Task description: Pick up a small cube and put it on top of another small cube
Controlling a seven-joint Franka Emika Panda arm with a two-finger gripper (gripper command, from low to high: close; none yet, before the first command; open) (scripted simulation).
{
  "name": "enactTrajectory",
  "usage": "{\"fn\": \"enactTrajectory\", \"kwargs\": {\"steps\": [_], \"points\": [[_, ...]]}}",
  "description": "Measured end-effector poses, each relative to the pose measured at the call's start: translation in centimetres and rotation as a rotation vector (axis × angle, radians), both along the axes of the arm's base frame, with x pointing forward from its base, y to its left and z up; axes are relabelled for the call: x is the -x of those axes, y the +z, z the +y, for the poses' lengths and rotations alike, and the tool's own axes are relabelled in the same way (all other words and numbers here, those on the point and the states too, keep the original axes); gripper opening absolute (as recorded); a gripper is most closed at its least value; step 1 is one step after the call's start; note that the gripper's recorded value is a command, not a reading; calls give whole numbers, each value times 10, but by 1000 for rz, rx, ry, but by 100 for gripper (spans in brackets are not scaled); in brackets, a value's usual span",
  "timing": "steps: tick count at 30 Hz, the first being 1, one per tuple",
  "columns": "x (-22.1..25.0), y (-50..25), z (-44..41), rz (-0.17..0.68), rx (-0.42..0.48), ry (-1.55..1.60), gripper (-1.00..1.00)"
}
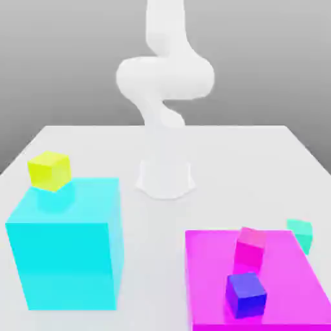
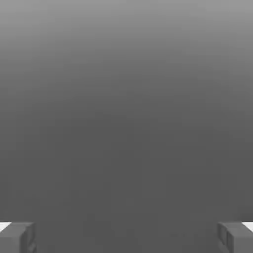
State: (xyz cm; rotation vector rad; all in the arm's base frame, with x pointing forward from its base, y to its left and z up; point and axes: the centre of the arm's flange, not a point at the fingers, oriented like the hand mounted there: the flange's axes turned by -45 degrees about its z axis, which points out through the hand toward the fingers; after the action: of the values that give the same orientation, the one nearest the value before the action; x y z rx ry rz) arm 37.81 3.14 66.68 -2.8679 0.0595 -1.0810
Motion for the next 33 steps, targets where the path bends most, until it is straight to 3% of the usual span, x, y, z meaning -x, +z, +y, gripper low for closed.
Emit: {"fn": "enactTrajectory", "kwargs": {"steps": [4,9,14,19,23,29,30,33], "points": [[-35,-78,59,141,-97,-7,0],[-43,-178,137,317,-162,-39,0],[-17,-280,206,484,-170,-95,0],[39,-377,258,625,-125,-171,0],[100,-448,282,708,-55,-235,0],[112,-518,283,726,-40,-268,0],[113,-527,282,726,-40,-268,-100],[113,-527,282,726,-41,-268,-100]]}}
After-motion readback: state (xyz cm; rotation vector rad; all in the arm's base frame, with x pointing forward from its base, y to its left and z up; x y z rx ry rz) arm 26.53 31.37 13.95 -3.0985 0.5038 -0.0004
